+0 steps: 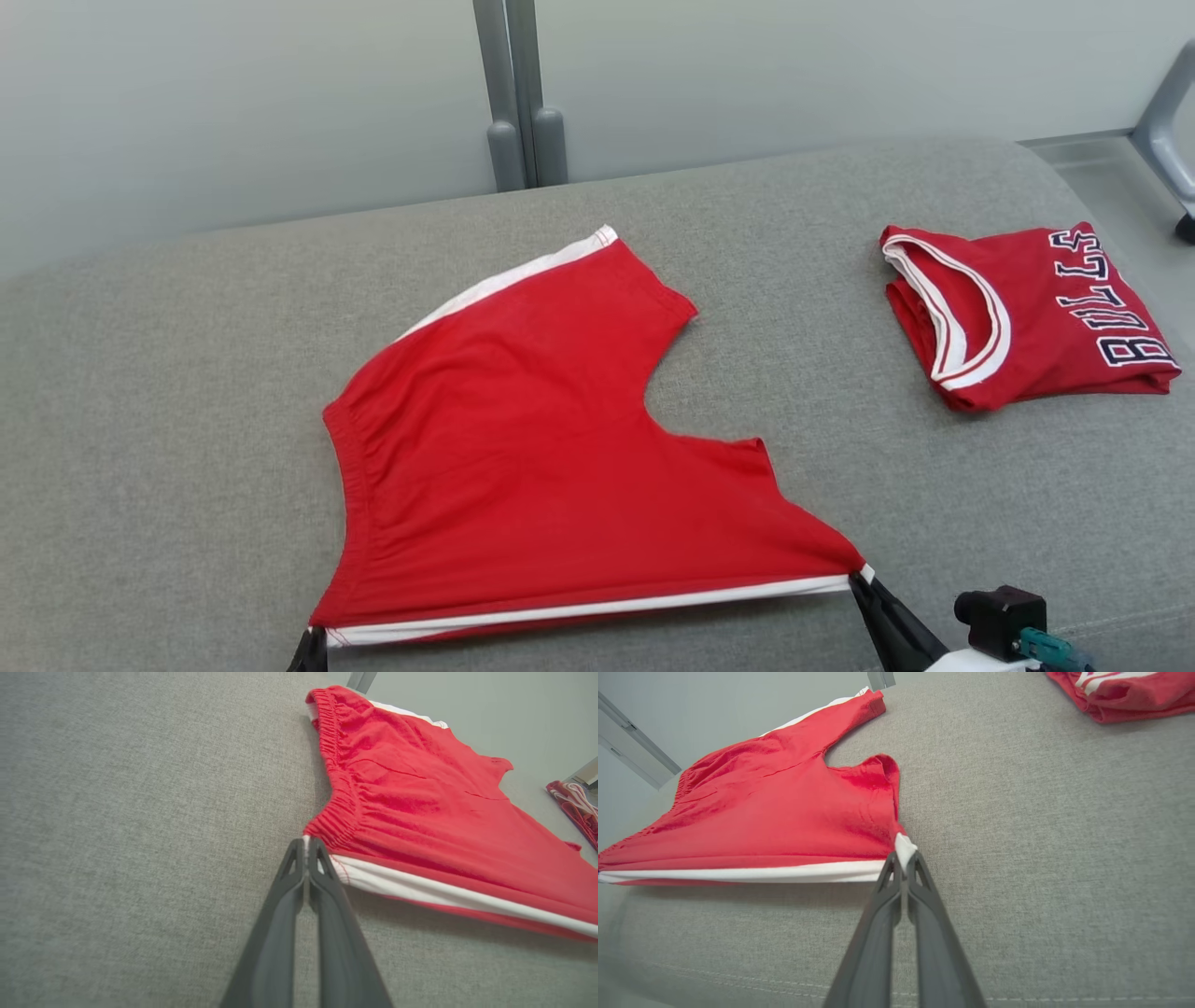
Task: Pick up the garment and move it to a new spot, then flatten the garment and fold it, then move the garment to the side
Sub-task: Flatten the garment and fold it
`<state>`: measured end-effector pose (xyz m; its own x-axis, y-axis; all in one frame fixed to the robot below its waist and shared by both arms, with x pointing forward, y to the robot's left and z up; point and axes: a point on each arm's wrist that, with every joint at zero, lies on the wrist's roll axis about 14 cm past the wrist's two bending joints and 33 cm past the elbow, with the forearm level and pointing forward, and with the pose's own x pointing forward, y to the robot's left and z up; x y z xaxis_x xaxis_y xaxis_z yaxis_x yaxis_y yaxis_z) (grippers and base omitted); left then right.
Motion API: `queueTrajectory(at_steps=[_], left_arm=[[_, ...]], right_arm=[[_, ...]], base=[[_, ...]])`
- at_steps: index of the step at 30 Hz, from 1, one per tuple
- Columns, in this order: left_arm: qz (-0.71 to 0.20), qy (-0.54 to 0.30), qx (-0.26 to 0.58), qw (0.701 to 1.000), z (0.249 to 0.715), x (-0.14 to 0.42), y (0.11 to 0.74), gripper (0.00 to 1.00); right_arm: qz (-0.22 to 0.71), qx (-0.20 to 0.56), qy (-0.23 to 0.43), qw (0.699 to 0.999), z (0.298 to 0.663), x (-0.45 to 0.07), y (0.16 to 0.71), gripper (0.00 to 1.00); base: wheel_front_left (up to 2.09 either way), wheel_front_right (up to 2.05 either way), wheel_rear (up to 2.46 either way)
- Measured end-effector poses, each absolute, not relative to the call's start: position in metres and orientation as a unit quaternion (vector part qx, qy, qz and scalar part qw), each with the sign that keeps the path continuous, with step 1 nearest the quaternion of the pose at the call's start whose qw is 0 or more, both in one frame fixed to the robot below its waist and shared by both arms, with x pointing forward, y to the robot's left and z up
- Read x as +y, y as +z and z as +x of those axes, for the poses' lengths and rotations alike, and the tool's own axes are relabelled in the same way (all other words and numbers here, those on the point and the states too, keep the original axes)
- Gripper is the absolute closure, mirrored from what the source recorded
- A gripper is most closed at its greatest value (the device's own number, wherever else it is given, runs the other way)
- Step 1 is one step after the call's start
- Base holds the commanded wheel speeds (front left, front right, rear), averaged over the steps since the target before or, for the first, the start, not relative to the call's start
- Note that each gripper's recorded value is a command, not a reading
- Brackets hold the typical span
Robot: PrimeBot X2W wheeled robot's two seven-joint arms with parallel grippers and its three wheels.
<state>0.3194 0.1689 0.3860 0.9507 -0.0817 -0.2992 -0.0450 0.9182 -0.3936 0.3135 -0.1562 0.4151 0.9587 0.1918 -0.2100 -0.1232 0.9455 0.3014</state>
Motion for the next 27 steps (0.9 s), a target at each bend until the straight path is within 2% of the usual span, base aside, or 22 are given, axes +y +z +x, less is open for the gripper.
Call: queueTrajectory(at_steps=[5, 10, 17, 27], left_arm=[[-0.205, -0.023, 0.131, 0.97, 0.318, 0.162, 0.402, 1.0], [-0.204, -0.032, 0.108, 0.972, 0.322, 0.161, 0.416, 1.0], [-0.21, -0.054, 0.052, 0.975, 0.368, 0.149, 0.452, 1.0], [-0.205, -0.048, 0.052, 0.976, 0.433, 0.148, 0.45, 1.0]], right_arm=[[0.138, 0.104, 0.083, 0.981, 0.312, -0.16, 0.424, 1.0], [0.122, 0.077, 0.101, 0.984, 0.332, -0.157, 0.442, 1.0], [0.061, 0.024, 0.143, 0.988, 0.404, -0.149, 0.484, 1.0], [0.003, 0.012, 0.192, 0.981, 0.512, -0.117, 0.507, 1.0]], base=[[0.0, 0.0, 0.0], [0.0, 0.0, 0.0], [0.0, 0.0, 0.0], [0.0, 0.0, 0.0]])
